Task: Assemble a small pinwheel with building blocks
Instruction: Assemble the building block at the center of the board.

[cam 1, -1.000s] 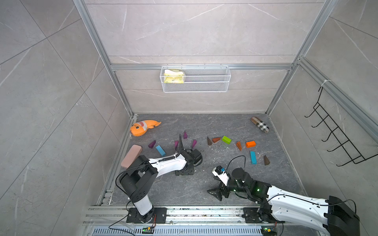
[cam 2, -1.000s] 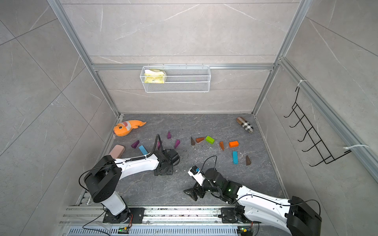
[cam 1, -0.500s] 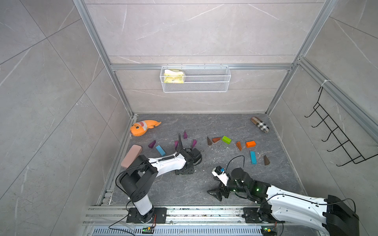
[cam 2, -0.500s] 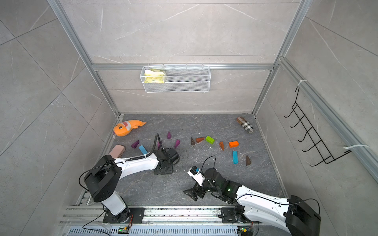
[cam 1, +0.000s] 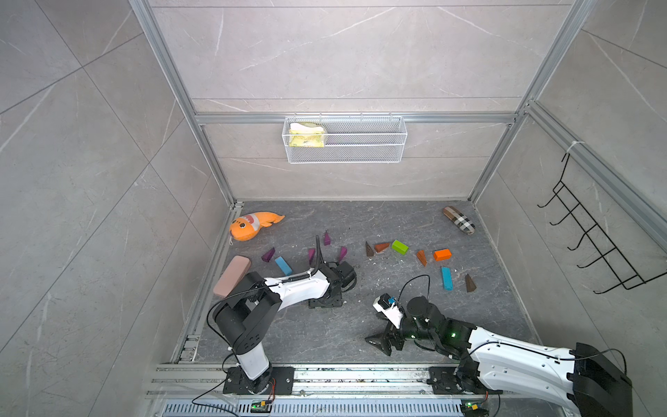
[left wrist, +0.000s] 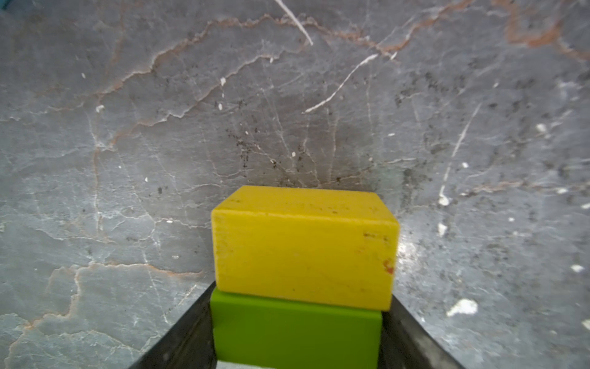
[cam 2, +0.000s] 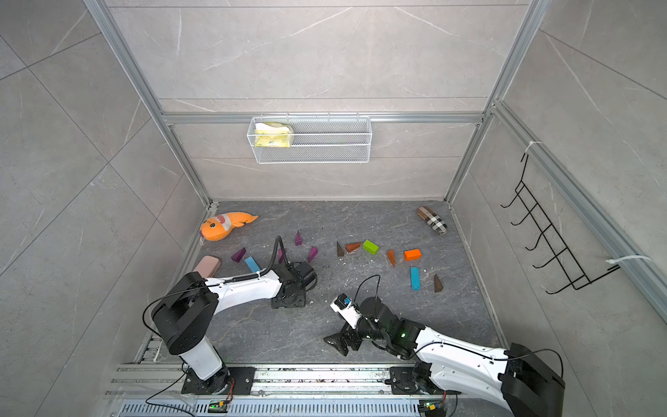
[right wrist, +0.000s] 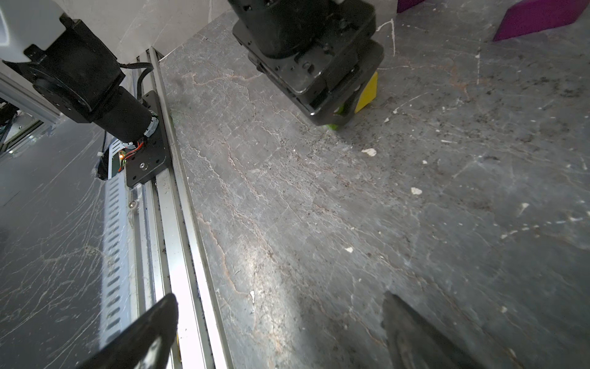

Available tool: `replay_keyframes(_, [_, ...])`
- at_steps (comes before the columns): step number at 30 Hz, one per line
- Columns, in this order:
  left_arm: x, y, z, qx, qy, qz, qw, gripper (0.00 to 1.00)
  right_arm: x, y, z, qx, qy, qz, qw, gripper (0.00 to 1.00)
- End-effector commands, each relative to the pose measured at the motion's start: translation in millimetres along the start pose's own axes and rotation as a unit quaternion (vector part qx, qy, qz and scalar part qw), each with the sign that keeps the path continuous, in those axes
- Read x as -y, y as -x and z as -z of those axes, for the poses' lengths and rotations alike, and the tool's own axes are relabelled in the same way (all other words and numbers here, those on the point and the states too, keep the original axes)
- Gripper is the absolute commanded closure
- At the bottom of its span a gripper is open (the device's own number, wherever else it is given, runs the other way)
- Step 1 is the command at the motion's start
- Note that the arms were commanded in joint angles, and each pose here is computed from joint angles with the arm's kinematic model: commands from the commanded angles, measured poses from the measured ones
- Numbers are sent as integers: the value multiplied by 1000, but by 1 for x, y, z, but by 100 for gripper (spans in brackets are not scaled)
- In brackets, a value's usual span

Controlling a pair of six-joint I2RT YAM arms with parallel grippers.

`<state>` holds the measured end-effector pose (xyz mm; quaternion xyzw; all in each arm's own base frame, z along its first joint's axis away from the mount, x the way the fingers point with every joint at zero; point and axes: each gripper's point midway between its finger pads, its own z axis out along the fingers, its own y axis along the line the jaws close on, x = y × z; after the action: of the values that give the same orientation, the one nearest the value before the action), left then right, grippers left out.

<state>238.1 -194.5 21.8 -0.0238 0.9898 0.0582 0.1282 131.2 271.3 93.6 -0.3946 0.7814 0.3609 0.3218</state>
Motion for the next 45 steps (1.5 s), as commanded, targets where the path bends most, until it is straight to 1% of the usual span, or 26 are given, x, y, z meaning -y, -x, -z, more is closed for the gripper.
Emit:
replay_keyframes(1, [-4, 4, 0, 2, 15, -6, 1000, 28, -6, 12, -1, 12, 11, 7, 1000, 0])
replay_keyframes(9, [-4, 8, 2, 7, 14, -10, 1000, 24, -7, 12, -3, 9, 17, 7, 1000, 0])
replay_keyframes(14, [1, 9, 3, 7, 4, -11, 1000, 27, -7, 11, -4, 6, 18, 7, 1000, 0])
replay_keyframes(25, [3, 9, 2, 6, -1, -10, 1000, 29, -8, 11, -6, 3, 23, 8, 1000, 0])
replay_keyframes(37, [2, 8, 1, 3, 6, -10, 1000, 30, -10, 10, -7, 1, 27, 8, 1000, 0])
replay_keyframes(39, [2, 8, 1, 3, 6, -8, 1000, 29, -10, 11, -7, 1, 28, 7, 1000, 0])
replay_keyframes(43, [-3, 9, 3, 5, 19, -4, 1000, 24, -10, 10, -7, 0, 30, 7, 1000, 0])
replay_keyframes(45, [-6, 10, 5, 9, 23, -3, 1000, 23, -10, 10, -7, 1, 30, 7, 1000, 0])
